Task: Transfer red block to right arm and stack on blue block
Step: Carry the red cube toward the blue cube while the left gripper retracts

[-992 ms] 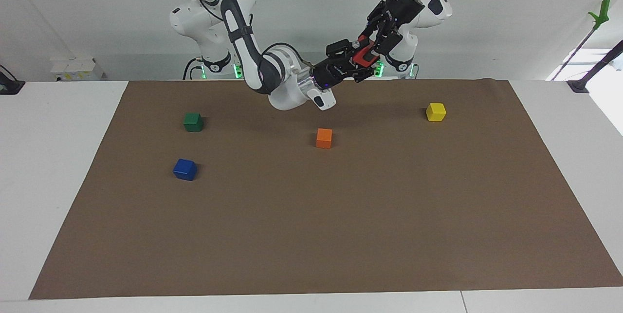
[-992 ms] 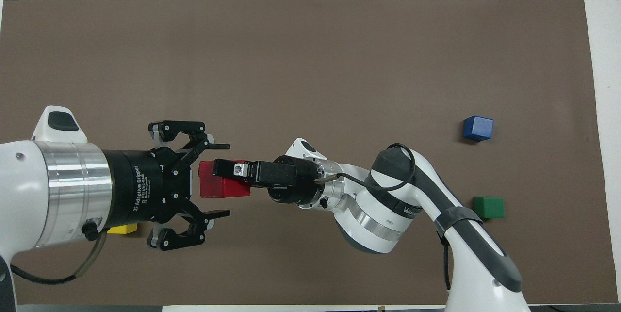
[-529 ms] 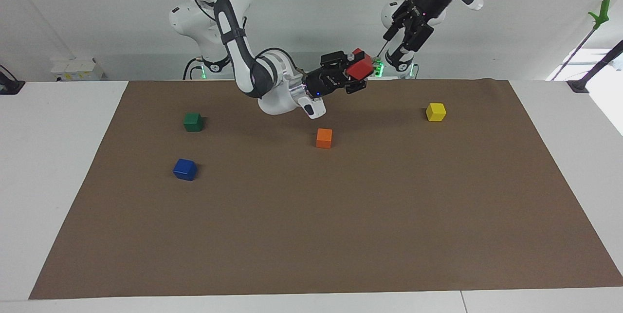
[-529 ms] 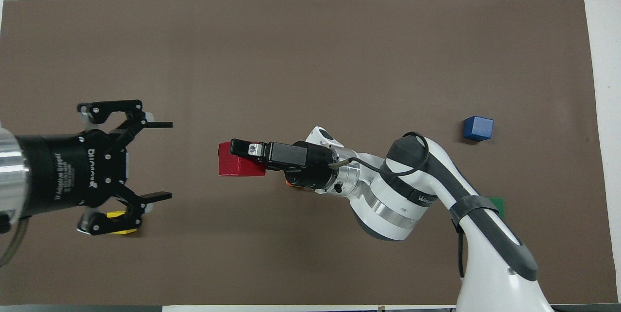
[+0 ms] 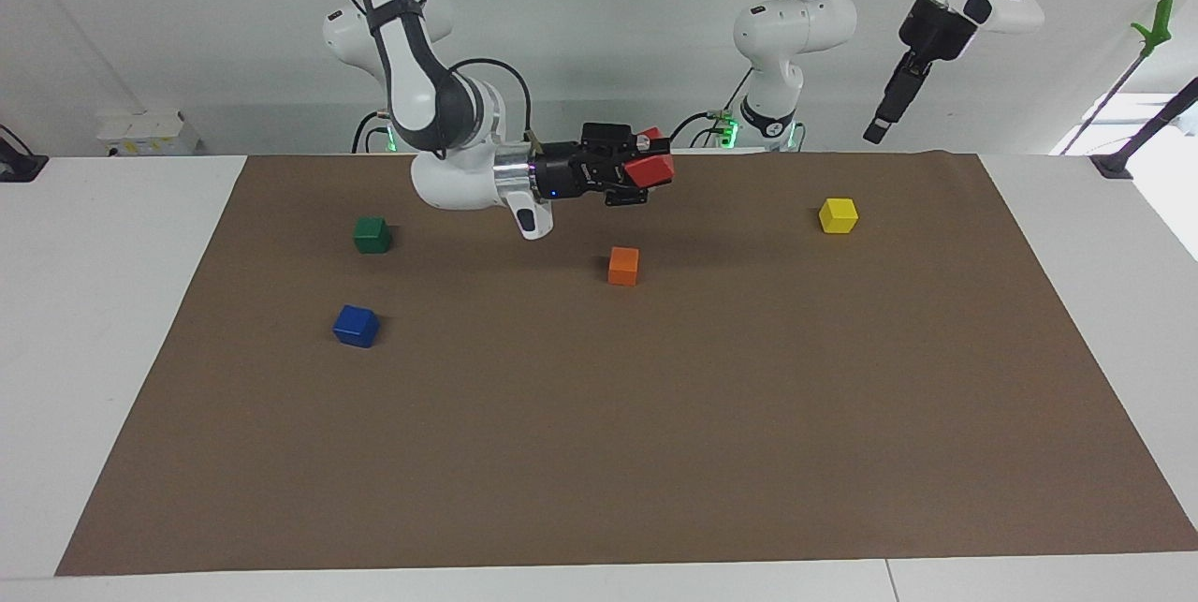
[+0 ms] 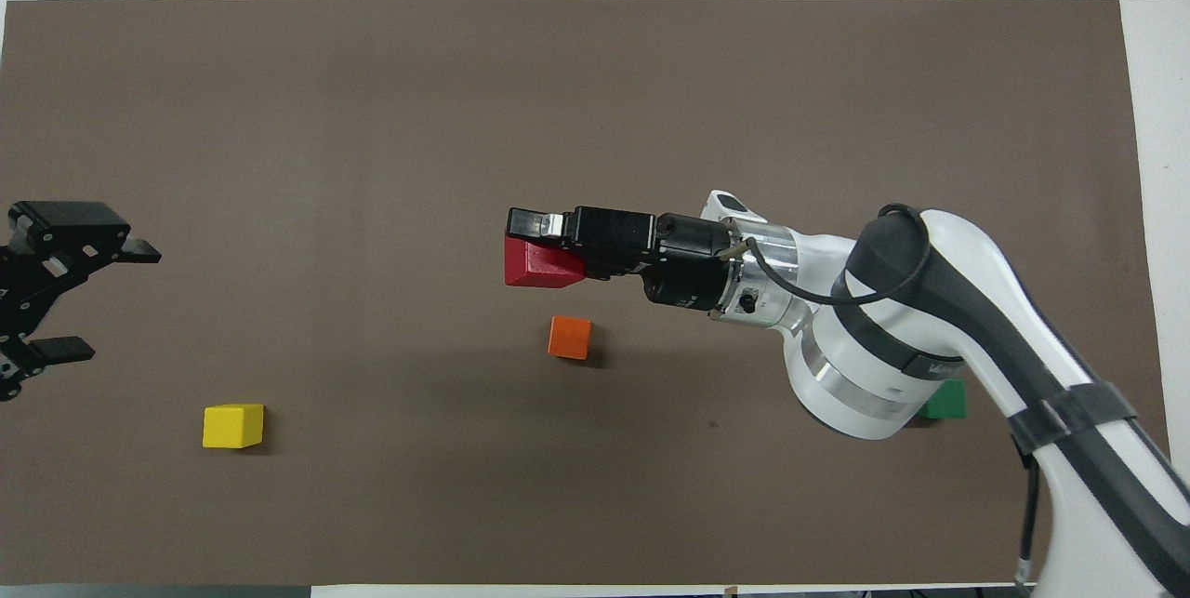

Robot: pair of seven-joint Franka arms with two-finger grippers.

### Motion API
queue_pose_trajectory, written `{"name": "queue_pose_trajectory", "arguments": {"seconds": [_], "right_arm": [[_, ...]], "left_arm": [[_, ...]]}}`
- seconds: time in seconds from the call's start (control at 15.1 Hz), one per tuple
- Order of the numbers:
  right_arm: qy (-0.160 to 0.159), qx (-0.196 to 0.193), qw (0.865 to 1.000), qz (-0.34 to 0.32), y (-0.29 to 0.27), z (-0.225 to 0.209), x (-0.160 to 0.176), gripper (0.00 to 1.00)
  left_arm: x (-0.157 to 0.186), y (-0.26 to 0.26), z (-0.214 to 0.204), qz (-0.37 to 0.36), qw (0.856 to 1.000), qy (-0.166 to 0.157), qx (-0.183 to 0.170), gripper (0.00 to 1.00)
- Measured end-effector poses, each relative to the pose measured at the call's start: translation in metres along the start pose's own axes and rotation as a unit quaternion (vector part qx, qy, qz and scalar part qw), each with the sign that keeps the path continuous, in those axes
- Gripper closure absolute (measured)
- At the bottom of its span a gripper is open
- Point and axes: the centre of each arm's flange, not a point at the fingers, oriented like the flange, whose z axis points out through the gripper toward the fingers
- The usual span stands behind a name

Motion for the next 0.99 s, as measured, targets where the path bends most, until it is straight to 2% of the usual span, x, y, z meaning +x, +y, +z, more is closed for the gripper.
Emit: {"name": "queue_pose_trajectory", "arguments": {"seconds": [0.13, 0.33, 0.53, 0.73, 0.86, 0.99], "right_arm": [[-0.009, -0.059, 0.998, -0.015, -0.014, -0.013, 0.001, 0.43], [-0.032, -0.138, 0.989, -0.036, -0.022, -0.032, 0.009, 0.43], [-0.053, -0.217, 0.973, -0.058, -0.026, -0.053, 0.02, 0.43], [-0.068, -0.327, 0.94, -0.071, -0.041, -0.078, 0.035, 0.43], [-0.072, -0.413, 0.904, -0.078, -0.057, -0.089, 0.038, 0.43], [-0.066, -0.486, 0.867, -0.088, -0.07, -0.104, 0.04, 0.43]], "left_arm": [[0.021, 0.003, -0.006, 0.066, 0.997, 0.003, 0.031, 0.0], [0.055, 0.02, -0.012, 0.148, 0.987, -0.017, 0.066, 0.0], [0.08, 0.028, -0.002, 0.2, 0.976, -0.022, 0.078, 0.0], [0.094, 0.008, 0.015, 0.228, 0.969, -0.046, 0.089, 0.0], [0.089, 0.007, 0.016, 0.238, 0.966, -0.049, 0.09, 0.0], [0.081, 0.017, 0.018, 0.25, 0.964, -0.036, 0.084, 0.0]]}}
